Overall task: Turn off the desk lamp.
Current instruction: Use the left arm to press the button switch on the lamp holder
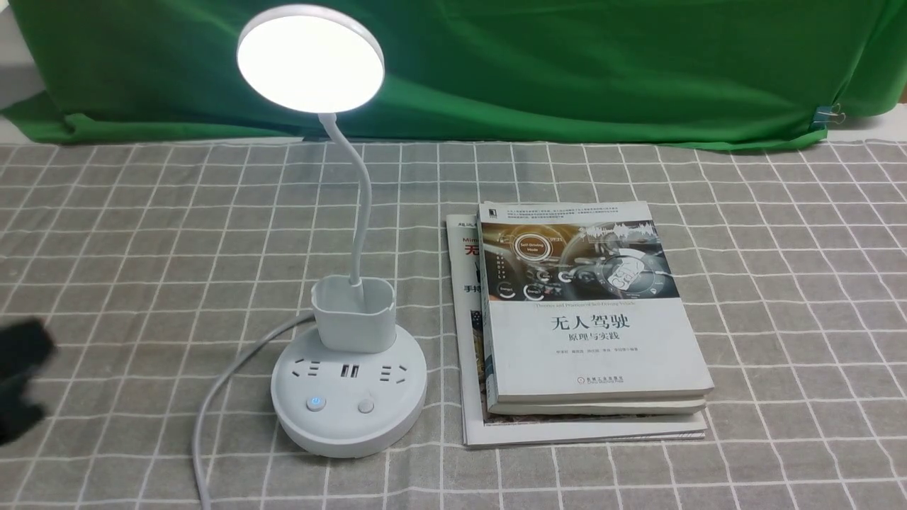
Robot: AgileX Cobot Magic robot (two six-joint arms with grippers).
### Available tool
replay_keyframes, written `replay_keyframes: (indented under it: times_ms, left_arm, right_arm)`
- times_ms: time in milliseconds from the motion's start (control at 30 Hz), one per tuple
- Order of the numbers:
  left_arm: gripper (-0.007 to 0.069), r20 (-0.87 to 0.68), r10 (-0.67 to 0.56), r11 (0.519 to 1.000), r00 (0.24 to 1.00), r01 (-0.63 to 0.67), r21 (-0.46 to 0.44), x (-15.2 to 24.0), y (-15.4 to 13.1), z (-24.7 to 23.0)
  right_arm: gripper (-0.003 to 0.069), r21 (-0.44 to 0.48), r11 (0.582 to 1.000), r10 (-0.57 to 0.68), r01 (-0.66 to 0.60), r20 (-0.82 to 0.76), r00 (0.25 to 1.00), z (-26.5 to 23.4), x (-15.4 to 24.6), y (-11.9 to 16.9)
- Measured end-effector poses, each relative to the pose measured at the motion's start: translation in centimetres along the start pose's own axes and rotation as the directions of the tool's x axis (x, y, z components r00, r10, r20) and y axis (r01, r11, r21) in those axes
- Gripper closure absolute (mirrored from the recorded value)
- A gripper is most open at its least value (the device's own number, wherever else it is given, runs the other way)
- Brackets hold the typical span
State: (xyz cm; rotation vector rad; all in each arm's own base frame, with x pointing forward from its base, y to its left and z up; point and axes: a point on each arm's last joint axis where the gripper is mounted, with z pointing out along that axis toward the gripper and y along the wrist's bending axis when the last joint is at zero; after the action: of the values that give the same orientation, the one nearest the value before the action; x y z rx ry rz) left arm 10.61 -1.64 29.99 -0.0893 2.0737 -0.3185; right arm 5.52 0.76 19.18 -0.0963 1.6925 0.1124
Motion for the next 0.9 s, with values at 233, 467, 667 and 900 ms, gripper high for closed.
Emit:
replay_keyframes:
  times_ms: [233, 467, 667, 900]
  left_arm:
    - [0.0624, -0.469, 0.156, 0.988, 0.869, -0.126, 0.094, -1.7, -0.7, 6.1]
    - [0.0624, -0.616, 0.325, 0.946, 0.718, -0.253, 0.203, -0.7, -4.0, 12.0]
    - [0.0624, -0.653, 0.42, 0.908, 0.631, -0.3, 0.294, 0.3, -9.0, 15.0]
    - [0.0624, -0.672, 0.483, 0.875, 0.561, -0.335, 0.349, 0.9, -12.0, 17.4]
  right_arm:
    - [0.0622, 0.0, 1.0, 0.0, 0.0, 0.0, 1.0, 0.0, 0.0, 0.0]
    - [0.0622, 0.0, 1.0, 0.0, 0.0, 0.0, 1.0, 0.0, 0.0, 0.0]
    - [0.0622, 0.0, 1.0, 0.0, 0.0, 0.0, 1.0, 0.0, 0.0, 0.0]
    - [0.0622, 0.0, 1.0, 0.0, 0.0, 0.0, 1.0, 0.0, 0.0, 0.0]
